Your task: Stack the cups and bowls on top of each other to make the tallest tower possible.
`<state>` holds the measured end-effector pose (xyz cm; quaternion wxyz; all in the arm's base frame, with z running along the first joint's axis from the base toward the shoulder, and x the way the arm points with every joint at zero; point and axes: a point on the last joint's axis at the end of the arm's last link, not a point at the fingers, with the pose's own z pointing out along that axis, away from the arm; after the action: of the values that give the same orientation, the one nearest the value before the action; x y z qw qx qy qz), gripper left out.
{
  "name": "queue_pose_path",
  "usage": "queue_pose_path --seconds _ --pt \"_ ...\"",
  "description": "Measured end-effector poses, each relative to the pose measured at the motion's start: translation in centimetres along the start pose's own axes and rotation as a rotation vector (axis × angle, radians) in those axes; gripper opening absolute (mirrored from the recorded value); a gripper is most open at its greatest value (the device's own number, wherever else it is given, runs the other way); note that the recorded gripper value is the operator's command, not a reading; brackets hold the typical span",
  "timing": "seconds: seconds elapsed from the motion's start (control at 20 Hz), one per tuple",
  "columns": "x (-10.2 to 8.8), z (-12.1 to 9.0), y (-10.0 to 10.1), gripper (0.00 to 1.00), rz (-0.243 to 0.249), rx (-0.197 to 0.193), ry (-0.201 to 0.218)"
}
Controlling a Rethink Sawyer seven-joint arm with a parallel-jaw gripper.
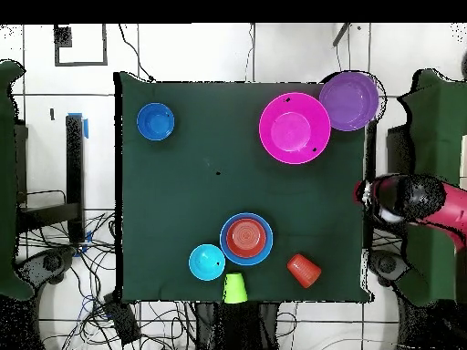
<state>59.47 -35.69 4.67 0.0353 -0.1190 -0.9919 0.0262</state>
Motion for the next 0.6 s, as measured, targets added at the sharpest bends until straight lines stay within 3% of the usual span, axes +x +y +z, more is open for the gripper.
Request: queue_pose_path --seconds 0.25,0.6 --pt "-2.7 0.5 1.1 1.0 -0.007 -0.005 -0.011" --pt "-3.2 1.7 2.1 1.0 -0.013 -0.025 -0.01"
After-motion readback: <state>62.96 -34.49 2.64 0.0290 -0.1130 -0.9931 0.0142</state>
